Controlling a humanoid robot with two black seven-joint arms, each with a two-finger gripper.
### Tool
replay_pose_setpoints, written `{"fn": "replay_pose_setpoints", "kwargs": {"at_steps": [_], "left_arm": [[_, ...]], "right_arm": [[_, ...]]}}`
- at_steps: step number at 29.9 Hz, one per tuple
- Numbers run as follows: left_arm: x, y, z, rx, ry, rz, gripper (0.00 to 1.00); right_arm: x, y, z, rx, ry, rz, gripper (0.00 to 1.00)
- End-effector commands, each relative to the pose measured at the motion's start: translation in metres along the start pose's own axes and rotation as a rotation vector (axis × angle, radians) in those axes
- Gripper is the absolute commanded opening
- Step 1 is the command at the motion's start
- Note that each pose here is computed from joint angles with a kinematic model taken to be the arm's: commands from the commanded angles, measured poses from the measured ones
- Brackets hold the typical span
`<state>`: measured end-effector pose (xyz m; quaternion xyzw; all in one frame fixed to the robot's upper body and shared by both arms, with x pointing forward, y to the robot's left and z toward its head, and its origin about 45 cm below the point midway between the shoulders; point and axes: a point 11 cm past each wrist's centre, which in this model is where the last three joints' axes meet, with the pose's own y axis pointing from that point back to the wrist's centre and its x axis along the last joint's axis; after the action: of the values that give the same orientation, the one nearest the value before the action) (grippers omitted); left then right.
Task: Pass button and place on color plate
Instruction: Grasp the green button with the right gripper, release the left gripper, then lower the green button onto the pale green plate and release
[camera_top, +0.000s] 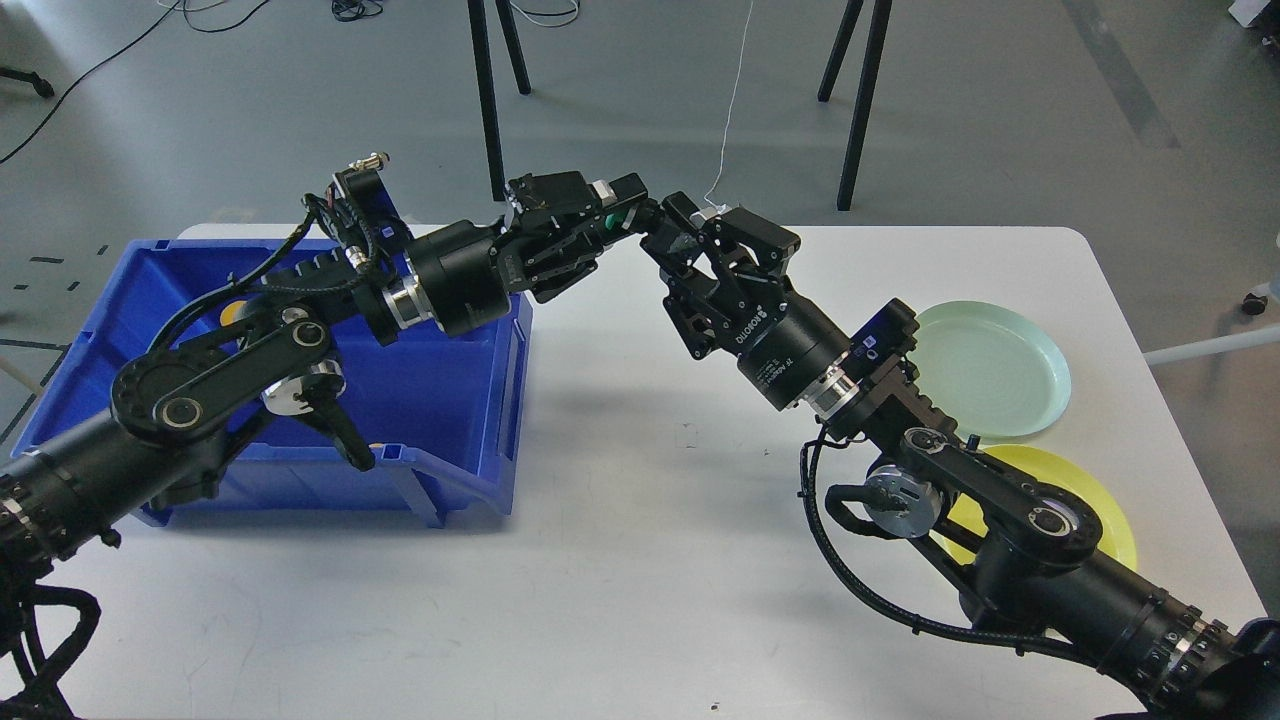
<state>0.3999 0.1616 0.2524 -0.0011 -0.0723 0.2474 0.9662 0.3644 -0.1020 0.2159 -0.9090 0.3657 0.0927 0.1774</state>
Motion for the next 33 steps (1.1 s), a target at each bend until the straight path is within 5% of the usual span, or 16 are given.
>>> {"fn": "replay_pose_setpoints", "kwargs": {"at_steps": [1, 3, 6, 11, 19, 27, 33], "left_arm": [[0.000, 0.000, -0.001, 0.002, -0.001, -0.001, 0.21], [0.000, 0.000, -0.001, 0.003, -0.001, -0.001, 0.31], [-0.001, 0.000, -0.001, 0.002, 0.001, -0.001, 0.71], [-0.001, 0.001, -0.002, 0.003, 0.003, 0.000, 0.83], [-0.001, 0.002, -0.004, 0.002, 0.013, 0.006, 0.92], [-0.002, 0.003, -0.006, 0.006, 0.019, 0.009, 0.92], [-0.002, 0.003, -0.006, 0.005, 0.020, 0.008, 0.92]], "right_arm": [[-0.001, -0.001, 0.000, 0.000, -0.001, -0.004, 0.01], [0.000, 0.000, 0.000, -0.001, 0.001, 0.000, 0.01], [-0.001, -0.001, 0.000, -0.001, 0.002, 0.001, 0.00], [-0.002, 0.000, 0.001, -0.005, 0.005, -0.001, 0.00], [0.020, 0.017, -0.007, -0.016, 0.052, 0.055, 0.00], [0.128, 0.128, -0.075, -0.070, 0.286, 0.330, 0.00], [0.190, 0.210, -0.073, -0.256, 0.405, 0.540, 0.01]]}}
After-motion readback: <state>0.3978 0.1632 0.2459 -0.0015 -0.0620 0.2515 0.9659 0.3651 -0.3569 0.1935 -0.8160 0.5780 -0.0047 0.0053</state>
